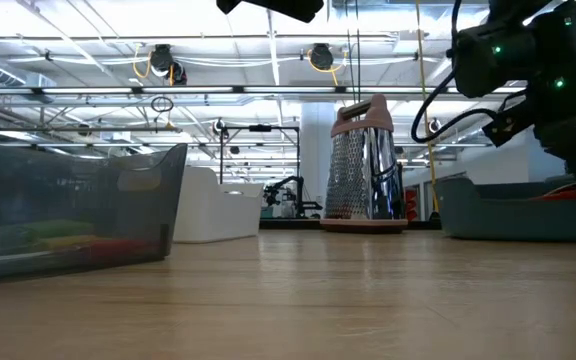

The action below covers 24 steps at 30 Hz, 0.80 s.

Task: Pick & Place Kitchen Items
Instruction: Put the red spoon into the blue bin

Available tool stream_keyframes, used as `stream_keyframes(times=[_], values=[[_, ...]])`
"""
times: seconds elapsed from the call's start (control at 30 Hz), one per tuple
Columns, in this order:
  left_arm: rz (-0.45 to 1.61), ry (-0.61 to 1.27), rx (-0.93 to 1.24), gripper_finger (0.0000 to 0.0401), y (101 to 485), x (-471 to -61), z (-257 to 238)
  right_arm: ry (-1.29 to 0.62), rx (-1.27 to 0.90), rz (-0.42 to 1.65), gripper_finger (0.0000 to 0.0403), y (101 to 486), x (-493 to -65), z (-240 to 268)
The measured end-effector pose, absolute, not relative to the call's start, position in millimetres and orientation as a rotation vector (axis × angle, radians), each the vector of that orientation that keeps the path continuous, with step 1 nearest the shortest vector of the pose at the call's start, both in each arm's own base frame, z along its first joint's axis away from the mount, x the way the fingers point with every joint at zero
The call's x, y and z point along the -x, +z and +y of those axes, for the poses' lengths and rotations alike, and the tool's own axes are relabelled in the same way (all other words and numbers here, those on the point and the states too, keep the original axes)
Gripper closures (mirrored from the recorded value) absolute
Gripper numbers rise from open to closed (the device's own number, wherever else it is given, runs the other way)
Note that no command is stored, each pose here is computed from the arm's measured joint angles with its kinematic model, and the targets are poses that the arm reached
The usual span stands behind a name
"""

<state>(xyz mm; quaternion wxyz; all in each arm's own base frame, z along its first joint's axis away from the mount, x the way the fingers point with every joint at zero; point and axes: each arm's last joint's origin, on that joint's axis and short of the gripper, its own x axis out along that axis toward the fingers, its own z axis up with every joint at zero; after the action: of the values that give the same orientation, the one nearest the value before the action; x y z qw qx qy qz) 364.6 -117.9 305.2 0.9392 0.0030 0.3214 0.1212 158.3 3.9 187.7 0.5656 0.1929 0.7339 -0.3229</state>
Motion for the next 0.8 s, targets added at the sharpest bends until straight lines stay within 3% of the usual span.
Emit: stream_keyframes(times=[0.17,0.53,0.8], values=[[0.656,0.248,-0.006,0.0304,305.2,-364.7,-117.6,-0.73,-0.494,1.749,0.0333,200.9,-161.9,5.5],[0.654,0.249,-0.005,0.0304,305.3,-364.7,-117.7,-0.668,-0.37,1.782,0.0339,245.9,-167.4,-3.2],[0.652,0.248,-0.003,0.0304,305.5,-364.9,-117.7,-0.611,-0.299,1.875,0.0341,239.9,-164.0,-26.2]])
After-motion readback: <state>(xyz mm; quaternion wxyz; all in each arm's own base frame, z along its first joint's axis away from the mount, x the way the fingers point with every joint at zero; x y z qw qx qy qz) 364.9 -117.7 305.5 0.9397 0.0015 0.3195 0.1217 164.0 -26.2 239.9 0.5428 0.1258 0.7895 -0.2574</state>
